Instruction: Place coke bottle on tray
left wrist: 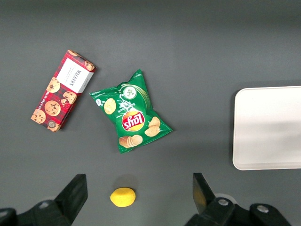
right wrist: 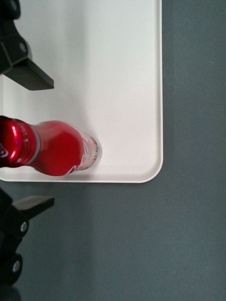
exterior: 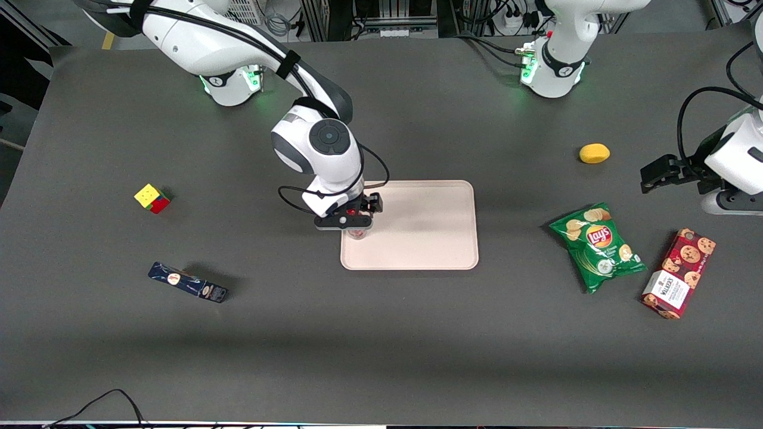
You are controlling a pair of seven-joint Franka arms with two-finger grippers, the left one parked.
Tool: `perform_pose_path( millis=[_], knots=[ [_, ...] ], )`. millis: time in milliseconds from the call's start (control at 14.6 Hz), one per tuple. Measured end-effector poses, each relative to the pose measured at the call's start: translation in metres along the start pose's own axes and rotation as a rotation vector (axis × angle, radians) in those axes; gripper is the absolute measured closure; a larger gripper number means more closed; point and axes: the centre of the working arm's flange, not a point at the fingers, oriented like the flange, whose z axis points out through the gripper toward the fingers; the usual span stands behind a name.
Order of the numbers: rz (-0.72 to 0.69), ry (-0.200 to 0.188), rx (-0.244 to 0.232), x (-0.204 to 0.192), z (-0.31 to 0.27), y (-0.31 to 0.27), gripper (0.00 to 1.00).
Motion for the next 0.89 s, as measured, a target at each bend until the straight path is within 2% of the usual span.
perform_pose_path(
  millis=[275, 480, 618, 686, 824, 892],
  knots=[
    [0.001, 0.002, 0.002, 0.001, -0.001, 0.0, 0.0],
    [0.008, 0.025, 0.005, 0.011, -0.022, -0.001, 0.0],
    [-0.043, 0.026, -0.043, 0.02, -0.06, 0.004, 0.0],
    [-0.081, 0.013, -0.052, 0.025, -0.088, 0.008, 0.0],
    [-0.125, -0.009, -0.026, 0.038, -0.152, 0.029, 0.0],
    [-0.139, 0.004, -0.019, 0.047, -0.186, 0.05, 0.0]
  ],
)
